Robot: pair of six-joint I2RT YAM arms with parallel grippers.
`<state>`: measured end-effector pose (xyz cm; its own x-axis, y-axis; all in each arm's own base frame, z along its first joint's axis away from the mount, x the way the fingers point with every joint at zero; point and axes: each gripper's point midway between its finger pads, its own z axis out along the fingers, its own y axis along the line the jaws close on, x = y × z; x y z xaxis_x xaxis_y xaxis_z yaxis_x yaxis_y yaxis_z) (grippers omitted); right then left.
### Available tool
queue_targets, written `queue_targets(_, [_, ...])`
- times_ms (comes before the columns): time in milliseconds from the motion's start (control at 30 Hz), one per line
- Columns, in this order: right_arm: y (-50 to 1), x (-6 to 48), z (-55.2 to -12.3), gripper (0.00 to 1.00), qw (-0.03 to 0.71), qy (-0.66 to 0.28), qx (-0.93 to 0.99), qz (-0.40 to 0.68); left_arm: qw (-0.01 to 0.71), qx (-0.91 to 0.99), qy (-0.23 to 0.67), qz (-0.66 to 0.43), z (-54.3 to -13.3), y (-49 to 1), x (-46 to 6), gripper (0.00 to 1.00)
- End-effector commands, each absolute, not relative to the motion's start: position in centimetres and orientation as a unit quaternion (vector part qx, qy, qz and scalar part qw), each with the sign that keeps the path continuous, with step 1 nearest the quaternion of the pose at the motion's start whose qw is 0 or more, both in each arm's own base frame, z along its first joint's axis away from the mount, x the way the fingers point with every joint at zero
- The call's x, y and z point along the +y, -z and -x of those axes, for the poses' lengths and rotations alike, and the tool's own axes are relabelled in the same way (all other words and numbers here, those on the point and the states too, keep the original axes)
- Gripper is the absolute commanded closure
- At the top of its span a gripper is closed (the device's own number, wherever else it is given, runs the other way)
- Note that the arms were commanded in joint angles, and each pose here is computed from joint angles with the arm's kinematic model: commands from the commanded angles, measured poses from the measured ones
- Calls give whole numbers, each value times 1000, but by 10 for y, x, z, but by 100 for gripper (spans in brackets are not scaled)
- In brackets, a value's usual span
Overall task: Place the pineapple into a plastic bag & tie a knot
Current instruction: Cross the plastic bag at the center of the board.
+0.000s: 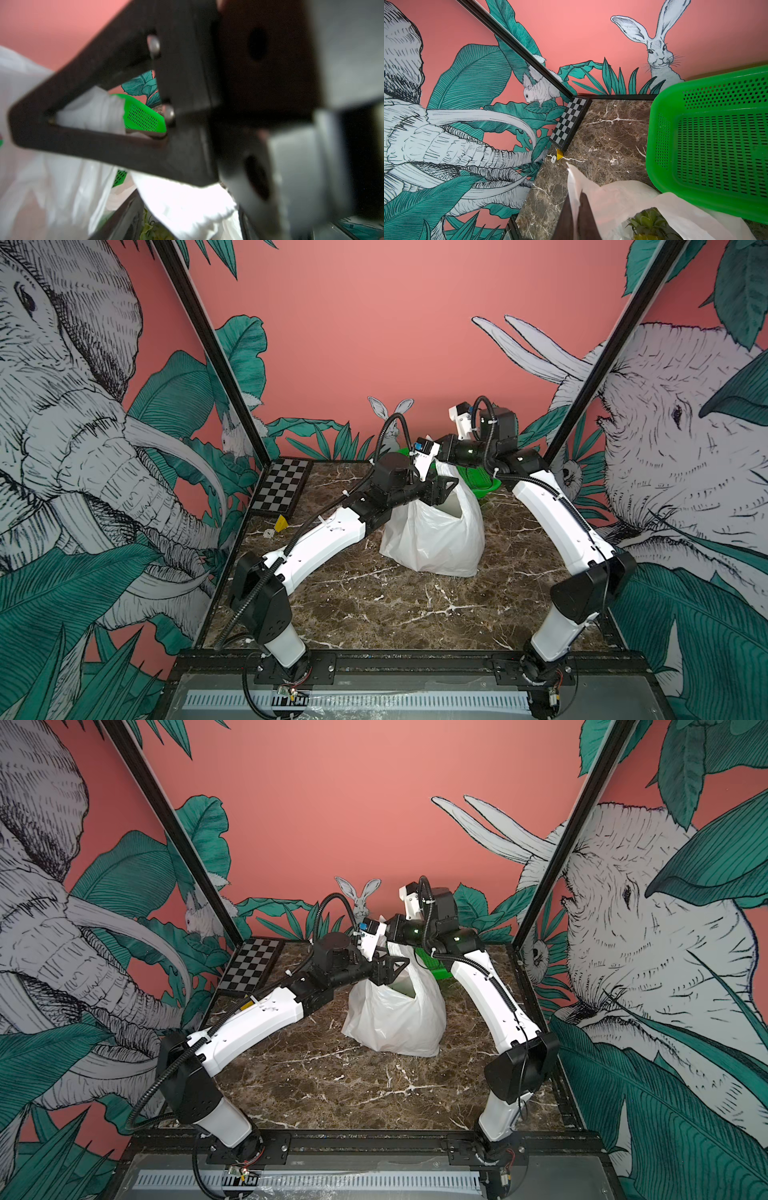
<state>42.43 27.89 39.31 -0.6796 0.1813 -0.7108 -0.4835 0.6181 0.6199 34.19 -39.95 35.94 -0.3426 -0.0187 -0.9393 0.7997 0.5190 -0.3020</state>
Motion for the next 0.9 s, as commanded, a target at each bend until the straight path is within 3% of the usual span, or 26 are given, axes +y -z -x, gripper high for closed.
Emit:
queue_targets(0, [-409,279,-426,90,412,-436,794,100,540,675,427,-264,-344,-398,-401,47])
queue_targets(133, [-412,275,-431,64,420,-430,793,94,538,676,430,-263,-341,-396,-398,91])
queue_targets(200, [-413,274,-435,62,422,-429,793,90,538,677,430,-259,-338,-394,-394,100])
queue_targets(333, [-415,273,-443,67,425,-432,791,83,533,678,436,-257,-332,-393,-390,100])
queue_targets(600, [-415,275,-450,100,425,-437,789,83,522,676,451,-259,-319,-394,-385,100])
queue_targets(867, [-406,253,-451,100,433,-420,796,56,552,673,427,-245,-312,-408,-360,100])
